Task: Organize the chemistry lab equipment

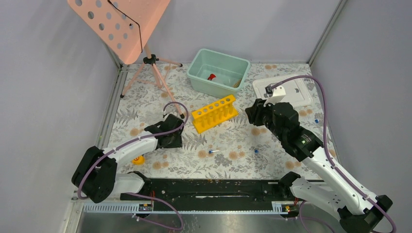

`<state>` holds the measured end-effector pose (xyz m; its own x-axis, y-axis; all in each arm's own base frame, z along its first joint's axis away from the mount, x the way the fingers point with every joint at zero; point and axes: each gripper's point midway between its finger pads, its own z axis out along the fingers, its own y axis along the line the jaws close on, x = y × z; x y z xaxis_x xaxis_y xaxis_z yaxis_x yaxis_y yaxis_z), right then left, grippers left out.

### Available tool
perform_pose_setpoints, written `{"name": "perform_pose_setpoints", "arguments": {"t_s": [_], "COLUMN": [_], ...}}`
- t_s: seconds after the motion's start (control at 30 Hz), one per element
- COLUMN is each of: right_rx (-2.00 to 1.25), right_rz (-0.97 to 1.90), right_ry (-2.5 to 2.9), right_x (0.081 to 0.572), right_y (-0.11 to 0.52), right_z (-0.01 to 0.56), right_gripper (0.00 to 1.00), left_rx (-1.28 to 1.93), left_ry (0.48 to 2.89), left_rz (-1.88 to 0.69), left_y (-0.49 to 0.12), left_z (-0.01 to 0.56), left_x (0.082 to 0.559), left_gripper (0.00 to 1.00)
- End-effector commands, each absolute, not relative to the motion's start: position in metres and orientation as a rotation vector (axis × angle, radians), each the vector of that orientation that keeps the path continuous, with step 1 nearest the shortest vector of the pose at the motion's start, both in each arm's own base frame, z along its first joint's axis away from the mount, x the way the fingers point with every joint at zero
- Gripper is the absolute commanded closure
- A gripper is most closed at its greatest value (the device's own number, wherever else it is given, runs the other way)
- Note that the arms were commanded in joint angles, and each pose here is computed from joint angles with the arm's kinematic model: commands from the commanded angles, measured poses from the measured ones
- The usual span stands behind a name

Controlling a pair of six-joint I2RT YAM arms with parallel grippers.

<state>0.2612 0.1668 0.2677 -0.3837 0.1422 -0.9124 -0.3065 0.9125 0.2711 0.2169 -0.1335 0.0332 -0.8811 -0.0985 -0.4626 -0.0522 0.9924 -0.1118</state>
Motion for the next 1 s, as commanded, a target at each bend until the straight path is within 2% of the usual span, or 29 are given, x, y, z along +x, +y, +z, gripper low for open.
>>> {"name": "perform_pose_setpoints", "arguments": {"t_s": [0.0,0.4,0.57,0.73,0.97], "right_rx": [-0.126,-0.123,-0.121,-0.122,-0.123], "right_rz": [0.477,0.496,0.498,0.546,0.665], "right_ry": [1.887,1.894,1.894,1.903,1.955], "right_x": [0.259,0.26,0.26,0.256,0.249], "right_y": [0.165,0.169,0.169,0.175,0.194], "right_z": [0.274,0.276,0.276,0.277,0.273], "right_gripper": [0.59,0.59,0.59,0.59,0.59], "left_rx": [-0.129,-0.174,-0.178,-0.131,-0.071], "left_ry": [2.631,2.68,2.666,2.647,2.585], "left_rz": [-0.167,-0.147,-0.165,-0.241,-0.409], "left_y": [-0.139,-0.138,-0.139,-0.147,-0.166], "left_z": [0.029,0.011,0.014,0.026,0.055], "left_x": [0.224,0.219,0.219,0.219,0.22], "left_gripper": [0.61,0.66,0.74,0.81,0.84]}}
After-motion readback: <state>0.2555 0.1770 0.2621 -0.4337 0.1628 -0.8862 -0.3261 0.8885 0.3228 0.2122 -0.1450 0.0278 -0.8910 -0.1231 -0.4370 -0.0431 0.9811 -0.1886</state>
